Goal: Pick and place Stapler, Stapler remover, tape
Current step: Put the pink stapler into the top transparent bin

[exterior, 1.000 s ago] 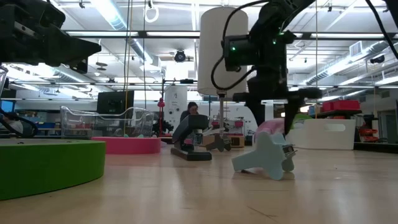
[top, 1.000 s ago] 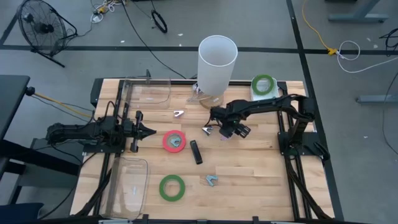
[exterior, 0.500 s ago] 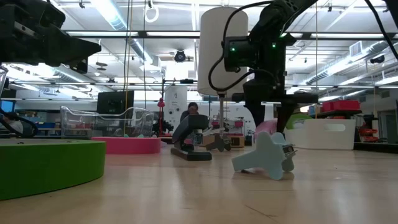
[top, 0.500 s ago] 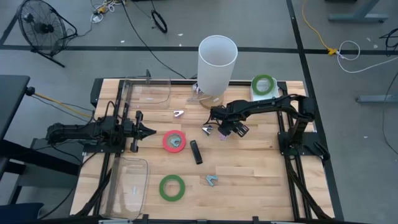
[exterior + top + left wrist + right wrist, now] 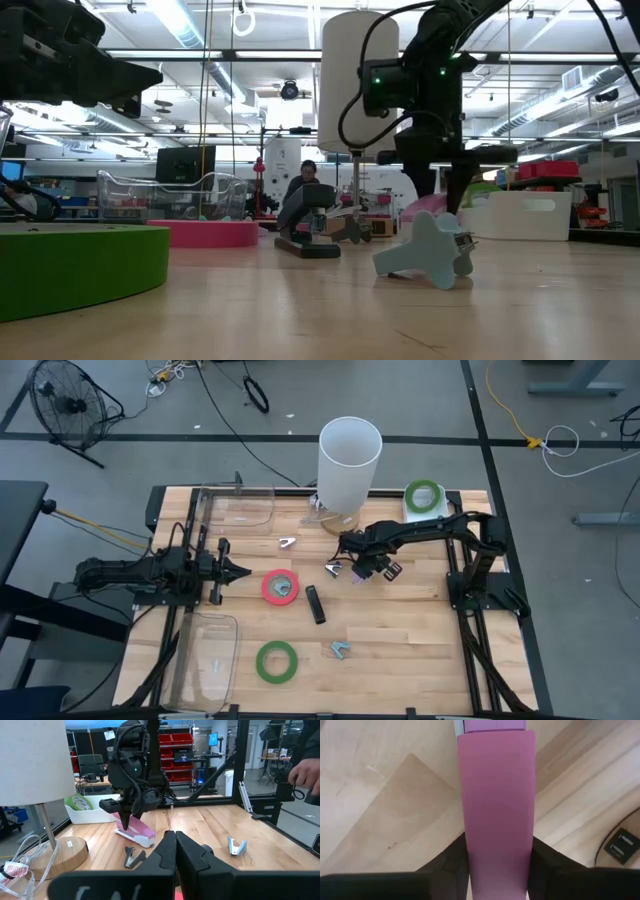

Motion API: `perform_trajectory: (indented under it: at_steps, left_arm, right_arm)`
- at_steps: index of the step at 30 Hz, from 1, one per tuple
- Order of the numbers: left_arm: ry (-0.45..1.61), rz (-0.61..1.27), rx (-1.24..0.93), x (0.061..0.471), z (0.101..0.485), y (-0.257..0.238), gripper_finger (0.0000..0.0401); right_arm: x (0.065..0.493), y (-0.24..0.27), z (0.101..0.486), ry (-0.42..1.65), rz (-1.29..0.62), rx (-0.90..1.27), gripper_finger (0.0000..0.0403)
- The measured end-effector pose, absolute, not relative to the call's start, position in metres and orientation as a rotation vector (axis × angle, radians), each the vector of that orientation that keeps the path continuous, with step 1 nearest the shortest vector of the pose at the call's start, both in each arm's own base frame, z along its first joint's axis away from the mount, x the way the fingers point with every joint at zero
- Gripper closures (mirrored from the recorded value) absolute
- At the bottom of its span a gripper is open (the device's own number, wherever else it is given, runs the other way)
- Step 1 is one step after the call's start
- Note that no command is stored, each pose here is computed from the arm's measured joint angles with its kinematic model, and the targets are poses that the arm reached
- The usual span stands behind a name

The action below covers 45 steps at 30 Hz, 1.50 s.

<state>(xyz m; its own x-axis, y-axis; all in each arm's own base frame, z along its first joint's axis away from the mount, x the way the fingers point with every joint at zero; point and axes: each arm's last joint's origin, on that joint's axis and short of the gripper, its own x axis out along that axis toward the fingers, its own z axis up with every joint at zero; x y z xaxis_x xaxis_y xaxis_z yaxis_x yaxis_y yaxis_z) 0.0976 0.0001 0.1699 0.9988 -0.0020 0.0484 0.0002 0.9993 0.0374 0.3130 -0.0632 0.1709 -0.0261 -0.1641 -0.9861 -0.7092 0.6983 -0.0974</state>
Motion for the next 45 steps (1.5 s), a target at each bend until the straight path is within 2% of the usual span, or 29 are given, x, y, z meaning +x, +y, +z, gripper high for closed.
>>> perform_trajectory:
  at_steps: [6, 13, 27, 33, 41, 45]
  left_arm:
    - [-0.049, -0.001, 0.037, 0.098, 0.170, 0.000, 0.0398]
    - [-0.049, -0.001, 0.037, 0.098, 0.170, 0.000, 0.0398]
    - [-0.049, -0.001, 0.037, 0.098, 0.170, 0.000, 0.0398]
    - [-0.049, -0.001, 0.037, 0.098, 0.170, 0.000, 0.0398]
    - [-0.048, 0.005, 0.039, 0.098, 0.170, 0.000, 0.0398]
    - [-0.045, 0.070, 0.108, 0.097, 0.170, 0.002, 0.0398]
  right_arm:
    - [0.312, -0.055, 0.188, 1.510, 0.455, -0.679, 0.0272]
    - [0.316, -0.050, 0.234, 1.346, 0.340, -0.624, 0.0272]
    - [0.330, -0.047, 0.352, 0.829, 0.132, -0.433, 0.0272]
    - [0.333, -0.045, 0.391, 0.651, 0.091, -0.362, 0.0272]
    - [0.339, -0.044, 0.414, 0.463, 0.100, -0.253, 0.0272]
    - [0.341, -0.043, 0.418, 0.413, 0.115, -0.179, 0.0272]
